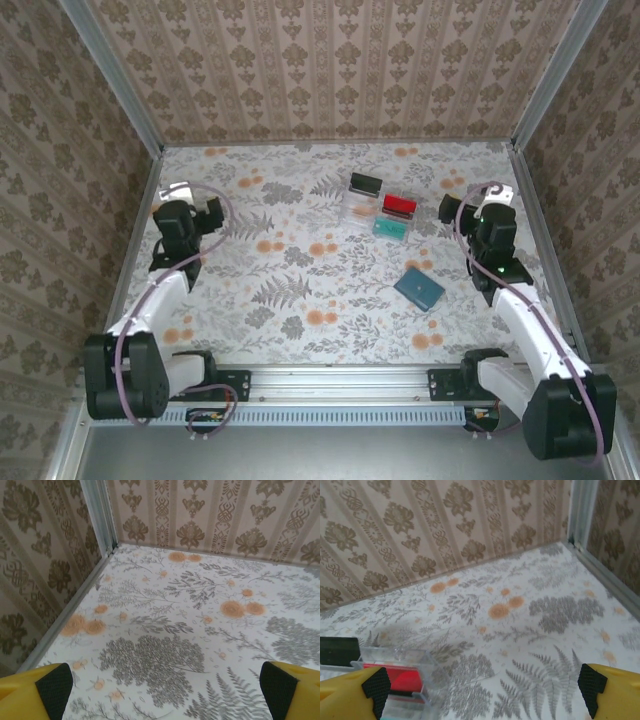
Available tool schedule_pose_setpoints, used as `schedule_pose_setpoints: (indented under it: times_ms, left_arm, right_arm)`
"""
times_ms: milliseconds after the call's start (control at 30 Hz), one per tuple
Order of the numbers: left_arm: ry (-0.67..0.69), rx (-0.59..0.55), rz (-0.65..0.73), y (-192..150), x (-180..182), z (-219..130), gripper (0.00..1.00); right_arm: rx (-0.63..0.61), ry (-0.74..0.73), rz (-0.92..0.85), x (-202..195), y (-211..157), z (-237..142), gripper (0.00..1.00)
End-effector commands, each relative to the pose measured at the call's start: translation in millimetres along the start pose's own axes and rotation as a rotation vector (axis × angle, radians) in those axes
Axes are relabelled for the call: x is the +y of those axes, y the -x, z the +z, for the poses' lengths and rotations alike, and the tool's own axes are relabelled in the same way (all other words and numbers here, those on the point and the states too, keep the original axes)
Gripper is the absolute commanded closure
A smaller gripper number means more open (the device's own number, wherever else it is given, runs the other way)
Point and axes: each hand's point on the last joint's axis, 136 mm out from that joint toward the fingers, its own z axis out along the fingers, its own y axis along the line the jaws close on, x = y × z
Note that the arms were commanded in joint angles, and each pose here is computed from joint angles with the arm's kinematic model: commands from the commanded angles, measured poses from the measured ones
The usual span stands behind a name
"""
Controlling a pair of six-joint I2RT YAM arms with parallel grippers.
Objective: Take the credit cards out of the card holder
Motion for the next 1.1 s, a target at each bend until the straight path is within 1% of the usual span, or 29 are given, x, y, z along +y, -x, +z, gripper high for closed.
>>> schedule_pose_setpoints:
  times_ms: [0, 133, 200, 267, 467, 600, 800, 967, 1067]
  left_arm:
    - [-0.016, 0.179, -0.123, -19, -5, -20, 0.0]
    - [-0.051, 0.209, -0.168, -19, -11, -30, 0.0]
    - [-0.063, 0.213, -0.194, -18, -13, -35, 0.0]
    - [-0.085, 0.216, -0.211, -18, -16, -39, 0.0]
    - [-0.171, 0.197, -0.24, -16, -30, -40, 0.0]
    - [-0.185, 0.216, -0.235, -19, -33, -39, 0.0]
    - [-0.215, 0.244, -0.235, -25, -39, -40, 0.0]
    - [-0.238, 0.266, -0.258, -31, -45, -38, 0.0]
    - [-0.249, 0.293, -0.273, -37, -50, -34, 0.0]
  right_arm:
    - [0.287, -0.093, 0.121, -15, -43, -25, 0.0]
    - [0.452, -0.034, 0.206, 1, -66, -36, 0.0]
    - [0.565, -0.026, 0.234, 5, -88, -40, 0.0]
    - [0.668, 0.029, 0.229, 16, -108, -42, 0.0]
    - [0.862, -0.017, 0.189, 24, -165, -35, 0.0]
    - [0.912, -0.055, 0.146, 31, -185, -35, 0.0]
    - [0.982, -0.116, 0.082, 29, -212, -42, 0.0]
    - [1.048, -0.131, 0.036, 33, -236, -55, 0.02]
    - [1.062, -0.126, 0.013, 38, -243, -62, 0.01]
